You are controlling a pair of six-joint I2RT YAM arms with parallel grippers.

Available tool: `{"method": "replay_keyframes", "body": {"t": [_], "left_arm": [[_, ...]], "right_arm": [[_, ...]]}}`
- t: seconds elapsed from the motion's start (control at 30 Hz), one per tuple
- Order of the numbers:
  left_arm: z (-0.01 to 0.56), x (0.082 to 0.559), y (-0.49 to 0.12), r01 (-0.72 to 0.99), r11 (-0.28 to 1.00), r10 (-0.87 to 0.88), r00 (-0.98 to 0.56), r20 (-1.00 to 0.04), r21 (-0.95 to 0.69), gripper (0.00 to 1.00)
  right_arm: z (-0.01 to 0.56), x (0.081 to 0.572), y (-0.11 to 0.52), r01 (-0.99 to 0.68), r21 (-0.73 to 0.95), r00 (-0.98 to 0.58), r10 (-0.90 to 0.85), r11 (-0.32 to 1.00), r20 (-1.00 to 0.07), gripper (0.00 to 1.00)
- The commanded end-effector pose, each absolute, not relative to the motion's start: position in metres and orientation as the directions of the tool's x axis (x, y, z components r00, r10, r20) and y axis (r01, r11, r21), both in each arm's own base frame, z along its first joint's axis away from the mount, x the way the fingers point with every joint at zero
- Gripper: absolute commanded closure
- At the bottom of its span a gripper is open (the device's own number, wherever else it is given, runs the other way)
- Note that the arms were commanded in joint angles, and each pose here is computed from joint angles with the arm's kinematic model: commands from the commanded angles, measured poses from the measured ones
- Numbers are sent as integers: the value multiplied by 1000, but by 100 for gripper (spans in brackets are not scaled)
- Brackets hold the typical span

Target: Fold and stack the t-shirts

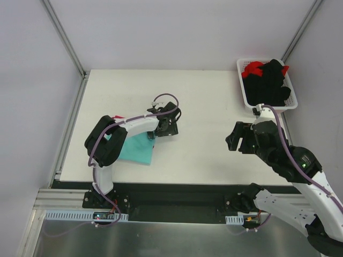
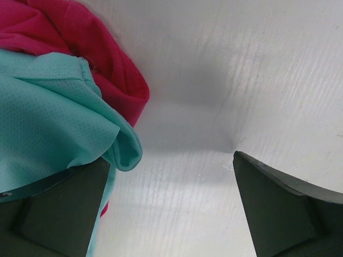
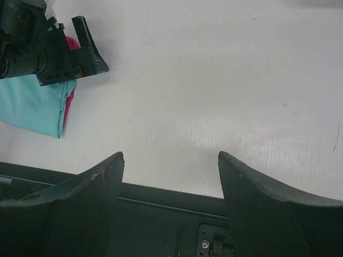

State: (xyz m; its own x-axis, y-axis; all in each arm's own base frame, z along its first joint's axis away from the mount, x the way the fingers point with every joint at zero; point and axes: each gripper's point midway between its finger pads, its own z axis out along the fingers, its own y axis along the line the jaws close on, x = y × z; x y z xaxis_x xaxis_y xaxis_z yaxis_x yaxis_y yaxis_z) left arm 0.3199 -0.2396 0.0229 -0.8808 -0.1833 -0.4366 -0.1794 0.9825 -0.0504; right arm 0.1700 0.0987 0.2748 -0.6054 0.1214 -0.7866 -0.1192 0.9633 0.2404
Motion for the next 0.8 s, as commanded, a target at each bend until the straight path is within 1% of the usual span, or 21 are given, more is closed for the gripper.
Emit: {"method": "replay_keyframes", "body": {"t": [0.0,0.37,0.5,0.6,0.67,0.77], "left_arm": [[40,321,-224,-163,985,-169,-872,-460,-54,1],[51,335,-166,-252,966,-251,-845,-473,-61,1],[59,340,-160,-258,963,-265,-836,-481,-82,1],[78,343,-163,-240,966,-257,-825,-503,-100,1],[102,340,-161,-242,965,-258,-811,-525,-101,1],[133,333,-152,-287,952,-297,-784,-545,-107,1]], "right_arm": [[284,170,101,-120,264,-598,142,957,-789,26],[285,170,101,-123,268,-597,144,956,-789,26],[286,172,103,-125,262,-598,138,957,-790,26],[286,172,104,-127,265,-601,138,956,-787,26],[286,172,104,-127,267,-602,140,955,-786,26],[286,171,105,-128,269,-603,141,954,-785,26]]}}
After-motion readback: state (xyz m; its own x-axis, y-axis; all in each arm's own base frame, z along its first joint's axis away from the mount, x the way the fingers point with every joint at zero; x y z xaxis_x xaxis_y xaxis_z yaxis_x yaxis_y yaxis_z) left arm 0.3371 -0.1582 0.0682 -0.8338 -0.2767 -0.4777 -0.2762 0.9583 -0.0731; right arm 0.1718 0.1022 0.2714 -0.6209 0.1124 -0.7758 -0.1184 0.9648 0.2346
